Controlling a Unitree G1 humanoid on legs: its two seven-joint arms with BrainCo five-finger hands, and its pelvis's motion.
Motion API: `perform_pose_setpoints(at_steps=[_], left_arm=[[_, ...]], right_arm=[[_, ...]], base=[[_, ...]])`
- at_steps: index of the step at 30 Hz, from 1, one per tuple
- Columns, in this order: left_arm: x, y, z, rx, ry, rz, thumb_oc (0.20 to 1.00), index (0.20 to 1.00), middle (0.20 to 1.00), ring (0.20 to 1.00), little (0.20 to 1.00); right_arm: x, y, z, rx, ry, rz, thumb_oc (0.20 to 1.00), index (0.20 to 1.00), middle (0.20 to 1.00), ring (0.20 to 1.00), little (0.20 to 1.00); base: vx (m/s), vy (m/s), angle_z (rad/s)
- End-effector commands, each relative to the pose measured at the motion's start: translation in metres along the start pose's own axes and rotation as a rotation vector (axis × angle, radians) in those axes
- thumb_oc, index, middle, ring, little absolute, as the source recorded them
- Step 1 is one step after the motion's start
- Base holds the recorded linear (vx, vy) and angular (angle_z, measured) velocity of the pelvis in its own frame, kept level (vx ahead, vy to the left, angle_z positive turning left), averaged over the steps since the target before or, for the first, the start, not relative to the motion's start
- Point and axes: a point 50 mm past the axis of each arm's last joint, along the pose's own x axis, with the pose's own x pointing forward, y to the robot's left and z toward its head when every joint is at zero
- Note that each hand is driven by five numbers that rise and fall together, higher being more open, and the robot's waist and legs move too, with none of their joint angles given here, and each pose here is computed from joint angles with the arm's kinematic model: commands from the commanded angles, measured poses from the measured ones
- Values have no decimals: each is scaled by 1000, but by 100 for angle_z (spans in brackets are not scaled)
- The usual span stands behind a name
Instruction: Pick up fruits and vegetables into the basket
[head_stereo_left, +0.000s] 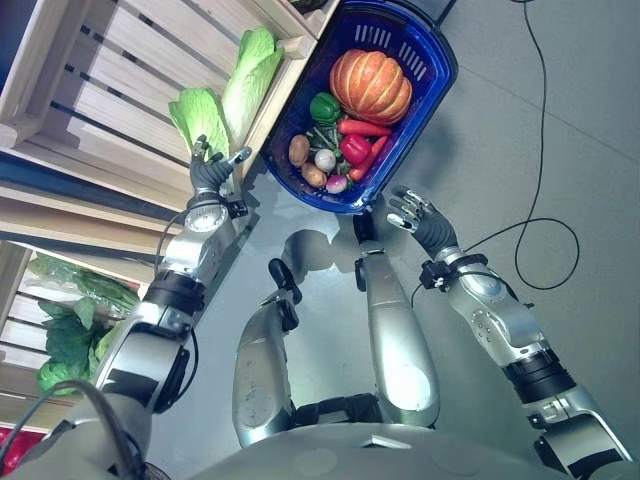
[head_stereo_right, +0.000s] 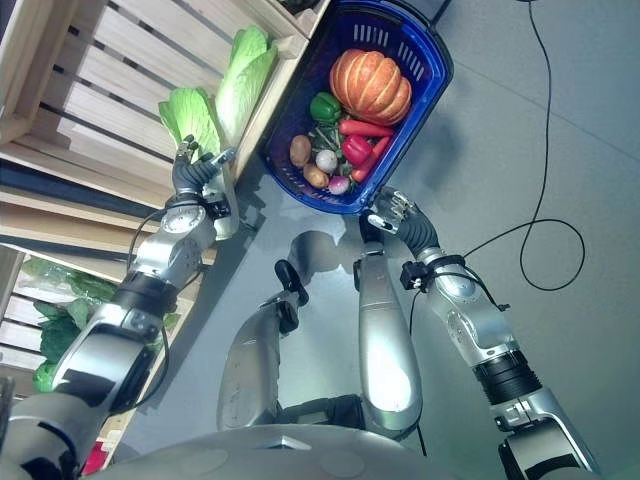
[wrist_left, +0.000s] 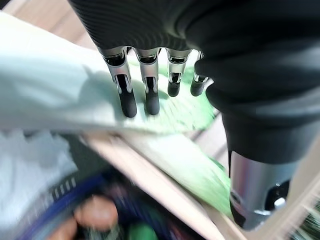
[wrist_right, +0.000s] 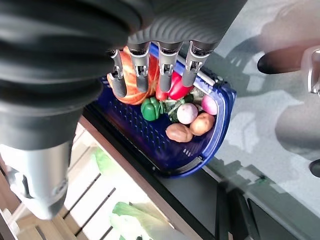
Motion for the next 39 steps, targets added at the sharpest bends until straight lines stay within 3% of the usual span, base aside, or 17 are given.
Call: perform_pose_setpoints(at_steps=[1,9,19,30,39], left_arm=[[15,43,-7,54,100,228,1000,1000,1000,1000,1000],[32,109,-1,201,165,543,1000,1000,1000,1000,1000],[31,133,5,390,123,689,1000,1000,1000,1000,1000],[32,133,-15,497,251,514,1000,1000,1000,1000,1000],[31,134,-41,394,416,298,1000,1000,1000,1000,1000]], right_arm=[[-8,0,2,26,-22,22,1000,1000,1000,1000,1000],[-15,-6,-3,41,-14,16,1000,1000,1000,1000,1000],[-19,-5,0,27,-47,10,1000,1000,1000,1000,1000],[-18,-4,9,-11,-42,11,1000,1000,1000,1000,1000],[-19,-7,11,-43,-20,18,1000,1000,1000,1000,1000]], base=[[20,10,-8],[23,15,-7],[2,6,-2],[8,35,-1],[18,58,-3]])
